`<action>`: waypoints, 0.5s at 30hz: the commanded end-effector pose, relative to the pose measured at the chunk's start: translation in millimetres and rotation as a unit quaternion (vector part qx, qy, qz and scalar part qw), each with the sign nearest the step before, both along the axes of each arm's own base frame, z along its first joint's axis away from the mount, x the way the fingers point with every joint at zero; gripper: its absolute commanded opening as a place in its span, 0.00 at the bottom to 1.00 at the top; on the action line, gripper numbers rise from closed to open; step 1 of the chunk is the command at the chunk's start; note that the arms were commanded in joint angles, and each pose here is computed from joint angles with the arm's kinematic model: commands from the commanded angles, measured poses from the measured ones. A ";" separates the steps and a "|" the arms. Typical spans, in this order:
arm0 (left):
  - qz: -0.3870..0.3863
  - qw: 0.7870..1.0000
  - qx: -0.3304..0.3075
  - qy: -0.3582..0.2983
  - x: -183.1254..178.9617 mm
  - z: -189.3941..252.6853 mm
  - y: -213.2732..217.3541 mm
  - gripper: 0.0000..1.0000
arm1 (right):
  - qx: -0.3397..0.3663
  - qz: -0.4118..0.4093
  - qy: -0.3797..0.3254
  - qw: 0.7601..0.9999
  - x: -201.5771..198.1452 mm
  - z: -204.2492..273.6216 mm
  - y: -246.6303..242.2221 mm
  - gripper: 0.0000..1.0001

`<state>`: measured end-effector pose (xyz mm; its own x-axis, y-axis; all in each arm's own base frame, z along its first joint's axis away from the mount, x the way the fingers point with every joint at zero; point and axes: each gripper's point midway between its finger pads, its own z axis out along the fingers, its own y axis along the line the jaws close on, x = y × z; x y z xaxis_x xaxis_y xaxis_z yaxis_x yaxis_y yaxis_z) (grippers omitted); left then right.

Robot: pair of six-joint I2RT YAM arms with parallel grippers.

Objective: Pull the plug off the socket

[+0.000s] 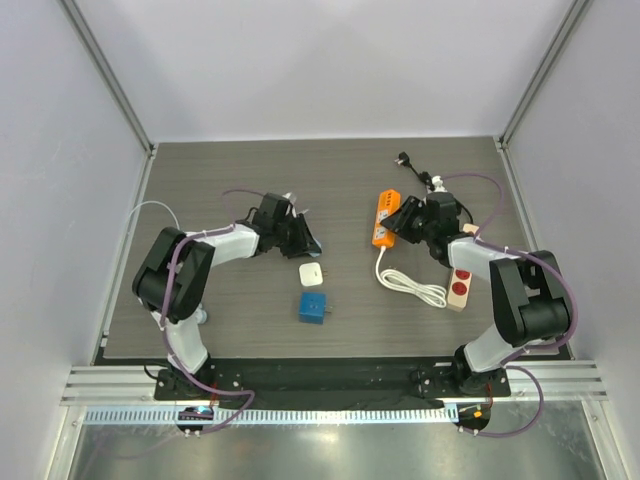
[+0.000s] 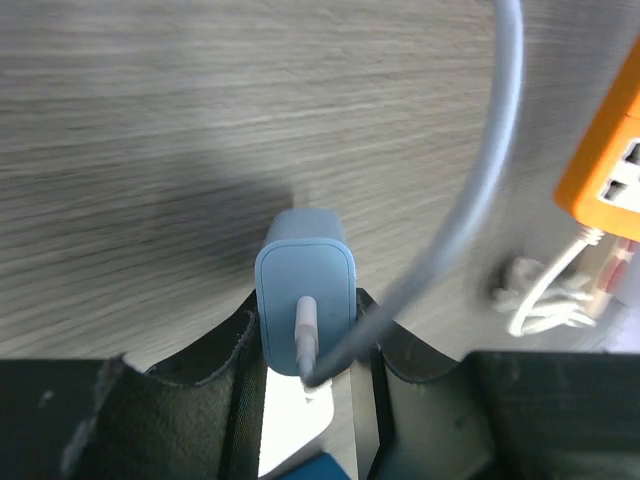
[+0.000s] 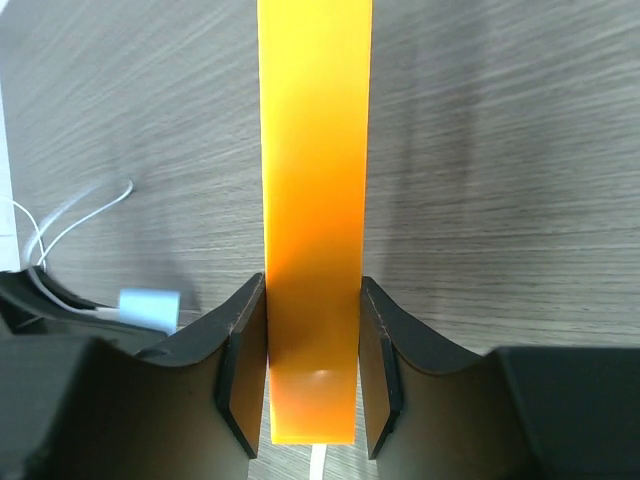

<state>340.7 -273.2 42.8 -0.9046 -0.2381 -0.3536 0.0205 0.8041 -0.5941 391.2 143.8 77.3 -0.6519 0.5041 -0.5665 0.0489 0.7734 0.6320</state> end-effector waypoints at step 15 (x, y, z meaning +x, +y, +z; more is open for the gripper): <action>-0.047 0.996 -0.080 -0.005 -3.9 4.9 -28.1 0.53 | -0.058 -0.035 -0.037 0.997 22.0 10.2 -31.0 0.10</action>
<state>331.8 -301.4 36.9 -0.9305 -0.2154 -0.2963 0.0692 0.6910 -0.7196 395.3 122.3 72.6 -0.6228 0.4994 -0.6023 0.0927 0.8115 0.5769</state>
